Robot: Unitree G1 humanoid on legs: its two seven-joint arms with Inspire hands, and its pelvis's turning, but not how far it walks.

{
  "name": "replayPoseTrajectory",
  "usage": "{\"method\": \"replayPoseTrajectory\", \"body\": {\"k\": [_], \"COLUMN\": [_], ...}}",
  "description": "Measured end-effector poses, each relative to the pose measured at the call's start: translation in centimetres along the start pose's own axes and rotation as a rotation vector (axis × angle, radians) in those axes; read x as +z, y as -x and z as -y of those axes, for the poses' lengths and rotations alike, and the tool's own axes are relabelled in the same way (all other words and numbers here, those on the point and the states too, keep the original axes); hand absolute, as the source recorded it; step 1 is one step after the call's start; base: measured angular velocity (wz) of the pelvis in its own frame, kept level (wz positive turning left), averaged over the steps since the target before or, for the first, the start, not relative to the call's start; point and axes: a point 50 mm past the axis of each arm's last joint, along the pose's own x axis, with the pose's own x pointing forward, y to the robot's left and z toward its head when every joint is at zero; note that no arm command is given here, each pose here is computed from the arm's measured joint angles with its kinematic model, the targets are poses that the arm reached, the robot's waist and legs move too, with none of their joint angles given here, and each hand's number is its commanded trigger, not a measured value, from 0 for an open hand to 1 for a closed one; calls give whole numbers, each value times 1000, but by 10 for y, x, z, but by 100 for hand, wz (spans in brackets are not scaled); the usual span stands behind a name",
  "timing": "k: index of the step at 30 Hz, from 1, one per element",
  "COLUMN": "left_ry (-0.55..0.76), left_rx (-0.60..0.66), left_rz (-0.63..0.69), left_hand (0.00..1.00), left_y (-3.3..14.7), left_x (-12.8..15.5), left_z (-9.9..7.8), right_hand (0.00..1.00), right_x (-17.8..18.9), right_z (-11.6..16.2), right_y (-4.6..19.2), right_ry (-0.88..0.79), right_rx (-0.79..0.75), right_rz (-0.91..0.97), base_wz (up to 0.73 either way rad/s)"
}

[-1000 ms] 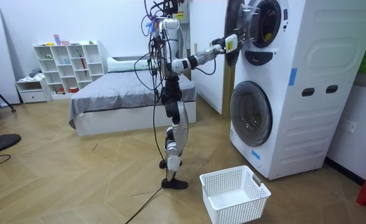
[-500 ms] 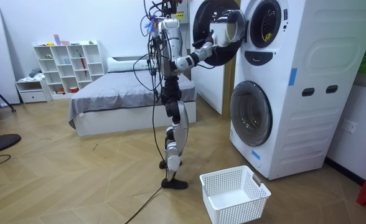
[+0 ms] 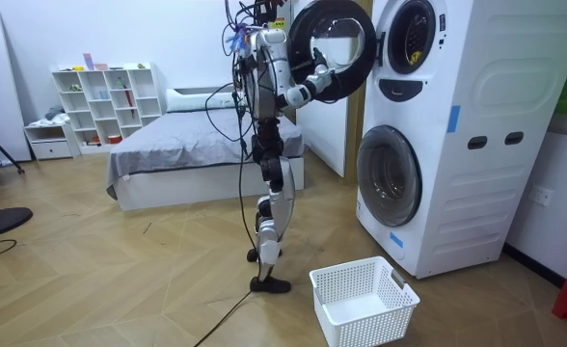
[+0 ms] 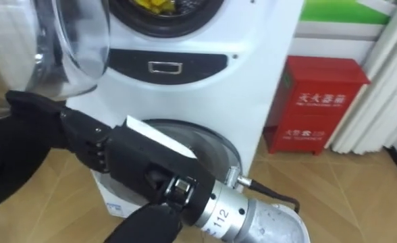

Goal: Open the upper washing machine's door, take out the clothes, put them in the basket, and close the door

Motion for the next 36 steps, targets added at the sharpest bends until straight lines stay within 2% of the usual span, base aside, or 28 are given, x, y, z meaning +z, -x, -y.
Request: {"method": "replayPoseTrajectory", "body": {"k": [13,22,27,30,34,36], "left_ry": [36,43,57,94,104,121], "left_rx": [18,9,7,12,20,29], "left_rz": [-6,-13,-28,-51,-61,-68], "left_hand": [0,0,0,0,0,0], "left_y": [0,1,0,1,1,1], "left_x": [-2,-5,-4,-10,-10,-11], "left_z": [2,5,7,7,3,0], "right_hand": [0,0,0,0,0,0], "right_x": [-6,-6,-13,-33,-72,-75], "right_z": [-10,-7,-5,1,10,13], "right_y": [-11,-7,0,19,65,83], "right_ry": [-2,5,85,132,130,129], "right_rx": [89,84,50,13,-42,-85], "right_rz": [-46,-63,-151,-333,-691,-768], "base_wz": [8,2,3,5,2,0]}}
